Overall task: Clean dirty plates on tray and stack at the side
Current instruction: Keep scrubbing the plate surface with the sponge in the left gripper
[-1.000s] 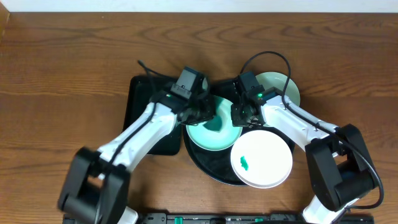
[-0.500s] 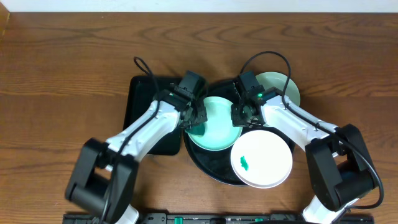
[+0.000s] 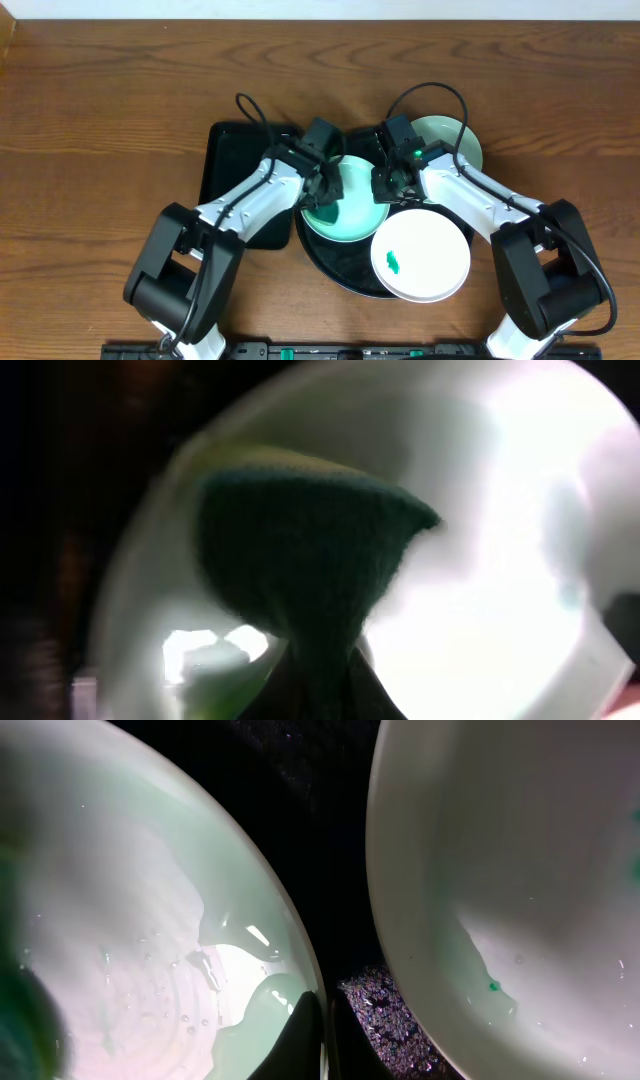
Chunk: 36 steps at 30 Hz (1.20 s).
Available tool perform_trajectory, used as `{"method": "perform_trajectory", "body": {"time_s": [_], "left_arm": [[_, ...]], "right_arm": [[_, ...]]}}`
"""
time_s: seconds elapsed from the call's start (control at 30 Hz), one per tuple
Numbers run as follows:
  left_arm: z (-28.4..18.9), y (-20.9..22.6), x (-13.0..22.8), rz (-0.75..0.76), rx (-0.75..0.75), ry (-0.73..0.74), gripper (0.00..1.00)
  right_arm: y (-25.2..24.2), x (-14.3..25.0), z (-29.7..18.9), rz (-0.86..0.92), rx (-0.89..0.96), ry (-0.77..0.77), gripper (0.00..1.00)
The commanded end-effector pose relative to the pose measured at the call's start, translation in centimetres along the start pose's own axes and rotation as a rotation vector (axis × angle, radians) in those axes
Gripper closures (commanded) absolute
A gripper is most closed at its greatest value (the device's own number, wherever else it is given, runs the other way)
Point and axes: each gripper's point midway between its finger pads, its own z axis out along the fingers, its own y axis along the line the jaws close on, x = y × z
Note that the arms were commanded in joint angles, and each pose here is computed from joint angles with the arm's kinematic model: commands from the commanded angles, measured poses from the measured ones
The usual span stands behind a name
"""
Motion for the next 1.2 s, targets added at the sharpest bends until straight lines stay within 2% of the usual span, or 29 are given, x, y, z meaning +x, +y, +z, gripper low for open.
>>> {"method": "perform_trajectory", "body": {"time_s": [0.0, 0.27, 0.53, 0.7, 0.87, 1.07, 1.17], "left_arm": [[0.9, -2.7, 2.0, 0.064, 0.079, 0.065, 0.93], [-1.9, -4.0, 0.4, 0.085, 0.121, 0.026, 0.93], [-5.5, -3.0, -2.7, 0.079, 0.055, -0.129, 0.93], [-4.8, -0.4, -2.7, 0.067, -0.064, -0.152, 0.93], [-3.3, 0.3, -2.1, 0.065, -0.096, -0.116, 0.93], [0.3, 1.9, -0.9, 0.048, -0.163, -0.029, 0.93], [1.6, 2.0, 0.4, 0.042, -0.148, 0.042, 0.92]], "right_arm": [[0.7, 0.3, 0.1, -0.007, -0.019, 0.005, 0.99], [0.7, 0.3, 0.1, -0.007, -0.018, 0.005, 0.99], [0.7, 0.3, 0.1, -0.007, -0.018, 0.005, 0.99], [0.7, 0.3, 0.1, -0.007, -0.019, 0.005, 0.99], [0.7, 0.3, 0.1, -0.007, -0.019, 0.005, 0.99], [0.7, 0.3, 0.1, -0.007, -0.019, 0.005, 0.99], [0.7, 0.3, 0.1, -0.007, -0.019, 0.005, 0.99]]}}
